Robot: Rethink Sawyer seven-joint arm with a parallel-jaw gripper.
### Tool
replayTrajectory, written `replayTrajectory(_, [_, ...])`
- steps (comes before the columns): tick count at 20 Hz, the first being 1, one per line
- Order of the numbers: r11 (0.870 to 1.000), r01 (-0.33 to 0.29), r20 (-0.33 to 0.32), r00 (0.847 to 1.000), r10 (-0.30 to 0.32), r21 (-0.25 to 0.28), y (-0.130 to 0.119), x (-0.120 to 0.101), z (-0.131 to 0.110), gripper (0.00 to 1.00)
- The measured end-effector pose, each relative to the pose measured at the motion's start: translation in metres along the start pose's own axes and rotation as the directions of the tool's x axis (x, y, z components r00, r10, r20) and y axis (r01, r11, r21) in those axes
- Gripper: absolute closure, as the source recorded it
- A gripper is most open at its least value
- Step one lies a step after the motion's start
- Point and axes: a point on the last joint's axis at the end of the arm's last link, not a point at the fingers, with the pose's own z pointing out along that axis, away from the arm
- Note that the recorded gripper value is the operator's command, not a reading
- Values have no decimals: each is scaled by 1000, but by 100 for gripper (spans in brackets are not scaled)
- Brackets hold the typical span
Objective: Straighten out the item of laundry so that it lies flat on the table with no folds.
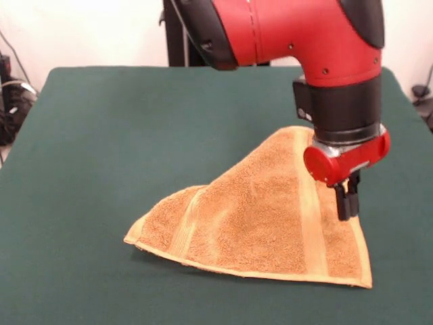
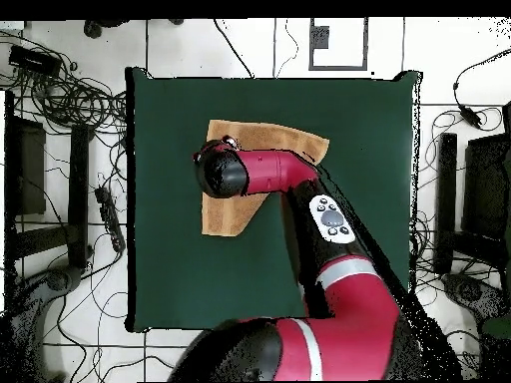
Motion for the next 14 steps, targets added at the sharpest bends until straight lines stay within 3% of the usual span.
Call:
replayTrajectory(8, [1000,14,-135,991,-14,2,2,25,18,100])
replayTrajectory(14, [999,29,-170,985,-23,36,-6,33,21,100])
